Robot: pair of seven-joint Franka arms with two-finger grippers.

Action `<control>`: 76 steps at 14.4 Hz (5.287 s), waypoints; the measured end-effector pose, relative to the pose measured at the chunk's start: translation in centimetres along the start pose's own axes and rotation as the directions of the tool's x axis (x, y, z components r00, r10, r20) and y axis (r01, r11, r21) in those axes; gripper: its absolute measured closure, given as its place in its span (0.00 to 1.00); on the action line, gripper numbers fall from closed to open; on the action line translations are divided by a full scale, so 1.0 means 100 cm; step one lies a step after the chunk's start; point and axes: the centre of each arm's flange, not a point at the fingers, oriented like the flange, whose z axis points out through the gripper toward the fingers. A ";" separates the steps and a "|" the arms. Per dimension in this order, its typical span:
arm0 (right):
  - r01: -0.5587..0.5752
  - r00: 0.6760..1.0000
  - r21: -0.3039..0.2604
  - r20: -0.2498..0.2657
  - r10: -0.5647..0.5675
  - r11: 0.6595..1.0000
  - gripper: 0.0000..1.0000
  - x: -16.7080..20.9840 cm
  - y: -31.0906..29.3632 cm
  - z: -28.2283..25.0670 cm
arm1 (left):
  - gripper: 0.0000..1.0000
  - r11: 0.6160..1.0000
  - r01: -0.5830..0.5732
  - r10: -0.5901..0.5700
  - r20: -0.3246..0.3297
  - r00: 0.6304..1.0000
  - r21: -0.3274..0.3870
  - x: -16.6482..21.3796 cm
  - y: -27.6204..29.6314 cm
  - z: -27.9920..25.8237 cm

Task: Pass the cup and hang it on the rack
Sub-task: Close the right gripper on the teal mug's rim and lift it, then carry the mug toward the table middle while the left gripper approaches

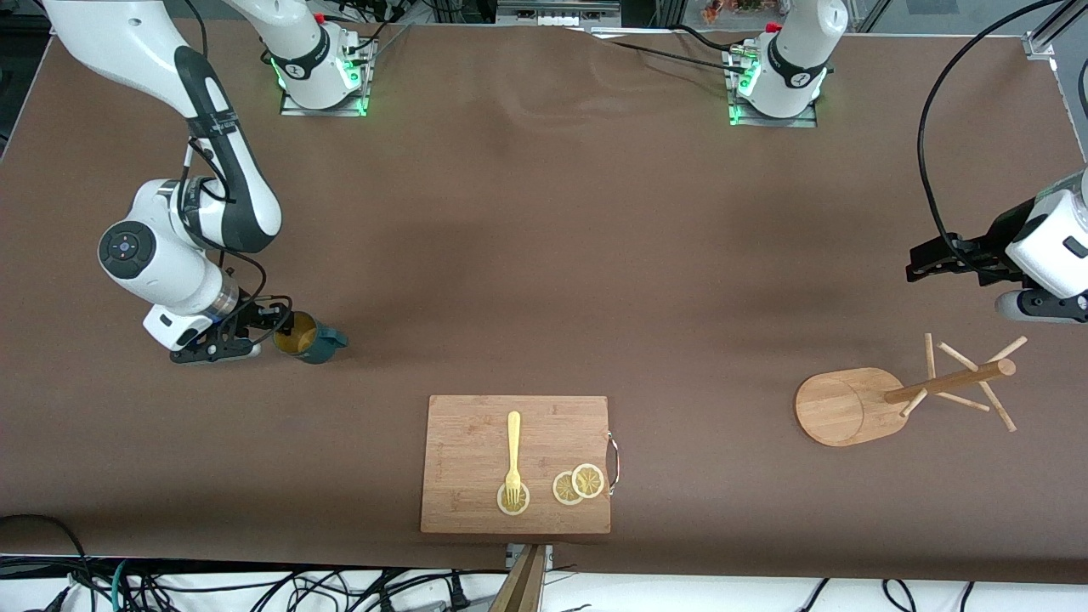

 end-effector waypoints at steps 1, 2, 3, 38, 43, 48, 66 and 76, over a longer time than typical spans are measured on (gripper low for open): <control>0.000 1.000 0.000 0.003 0.000 1.000 0.26 0.000 0.000 0.002 | 0.00 1.000 0.000 0.000 0.000 1.000 0.000 0.000 0.000 0.000; 0.000 1.000 0.001 0.005 0.000 1.000 0.26 -0.001 -0.001 0.003 | 0.00 1.000 0.000 0.000 0.000 1.000 0.000 0.000 0.000 0.000; 0.000 1.000 0.001 0.007 0.000 1.000 0.35 -0.001 -0.001 0.004 | 0.00 1.000 0.000 0.000 0.000 1.000 0.000 0.000 0.000 0.000; -0.273 0.957 0.076 0.125 0.263 0.959 0.96 -0.002 -0.364 -0.107 | 0.00 0.999 0.035 -0.035 0.013 0.999 -0.003 0.003 -0.022 0.006; -0.334 0.937 0.065 0.136 0.323 0.940 0.96 -0.041 -0.488 -0.092 | 0.00 0.999 0.037 -0.036 0.034 0.999 -0.004 0.004 -0.023 0.015; -0.308 0.946 0.061 0.123 0.300 0.949 0.96 -0.080 -0.583 -0.062 | 0.00 1.000 0.016 -0.015 0.069 0.998 -0.009 0.005 -0.014 0.031; -0.312 0.950 0.059 0.055 0.309 0.948 0.96 -0.098 -0.617 -0.010 | 0.00 0.586 -0.762 0.787 -0.031 0.616 -0.274 0.007 0.008 0.117; -0.329 0.944 0.062 0.046 0.326 0.942 0.29 -0.084 -0.616 -0.037 | 0.00 0.179 -0.942 0.946 -0.213 0.243 -0.283 -0.007 0.030 0.194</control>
